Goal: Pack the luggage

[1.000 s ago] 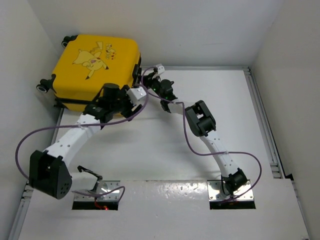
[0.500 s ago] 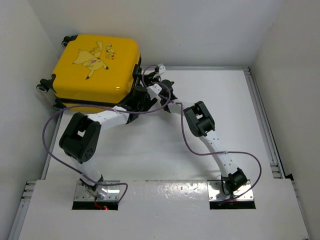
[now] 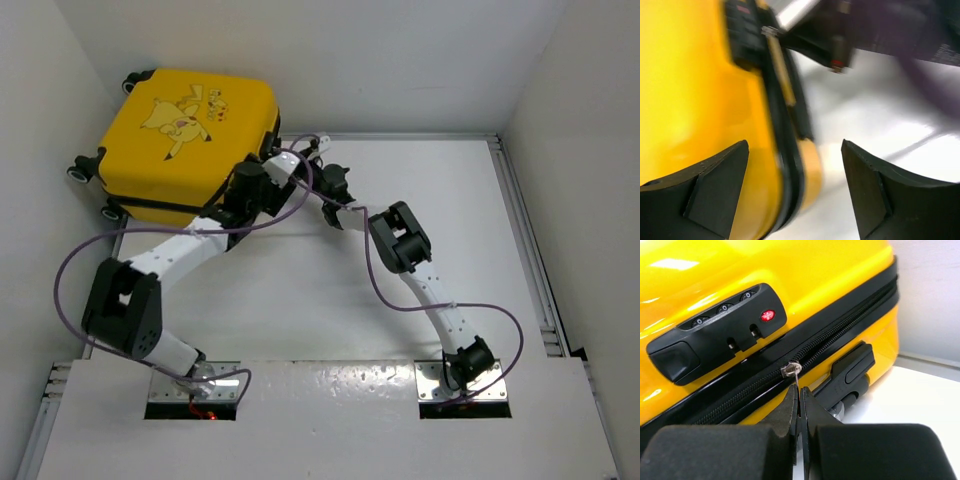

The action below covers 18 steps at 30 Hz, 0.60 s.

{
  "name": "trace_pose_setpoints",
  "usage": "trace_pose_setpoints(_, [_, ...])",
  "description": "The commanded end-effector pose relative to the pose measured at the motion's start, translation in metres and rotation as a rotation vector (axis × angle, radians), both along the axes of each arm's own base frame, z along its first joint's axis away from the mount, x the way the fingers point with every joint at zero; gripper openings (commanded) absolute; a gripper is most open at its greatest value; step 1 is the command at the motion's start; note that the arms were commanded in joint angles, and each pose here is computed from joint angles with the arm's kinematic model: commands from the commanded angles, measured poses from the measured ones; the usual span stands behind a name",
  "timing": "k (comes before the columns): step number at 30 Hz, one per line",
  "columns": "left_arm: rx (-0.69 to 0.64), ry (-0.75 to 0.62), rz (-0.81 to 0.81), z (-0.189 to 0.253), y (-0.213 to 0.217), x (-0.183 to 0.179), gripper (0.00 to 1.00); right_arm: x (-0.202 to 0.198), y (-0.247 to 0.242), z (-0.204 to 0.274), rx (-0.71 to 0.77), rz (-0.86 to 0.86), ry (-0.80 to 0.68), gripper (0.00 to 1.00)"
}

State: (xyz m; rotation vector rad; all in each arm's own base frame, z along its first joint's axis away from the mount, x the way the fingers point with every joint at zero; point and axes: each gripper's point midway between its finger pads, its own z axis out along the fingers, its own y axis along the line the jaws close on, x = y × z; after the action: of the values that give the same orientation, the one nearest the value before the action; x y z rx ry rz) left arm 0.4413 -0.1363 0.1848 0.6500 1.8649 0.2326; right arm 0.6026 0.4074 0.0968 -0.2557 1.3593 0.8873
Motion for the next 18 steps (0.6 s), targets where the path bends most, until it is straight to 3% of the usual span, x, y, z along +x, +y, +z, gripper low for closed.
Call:
trace_pose_setpoints(1, [0.108,0.054,0.464,-0.004,0.153,-0.032,0.83,-0.003,-0.013,-0.014,-0.034,-0.024,0.063,0.0])
trace_pose_setpoints(4, [-0.006,0.033,0.482,0.008,0.171,-0.052,0.87,-0.028,0.011,-0.013,-0.027,0.055,0.074,0.0])
trace_pose_setpoints(8, [-0.163,-0.193,0.47,0.097,0.178,-0.077,0.93,-0.063,0.042,-0.011,-0.02,0.149,0.085,0.0])
trace_pose_setpoints(14, [-0.216,-0.315,0.551,0.179,0.198,-0.099,0.99,-0.12,0.102,0.002,-0.011,0.286,0.068,0.0])
trace_pose_setpoints(18, [-0.222,-0.37,0.593,0.2,0.211,-0.119,0.99,-0.147,0.13,0.013,-0.006,0.346,0.059,0.0])
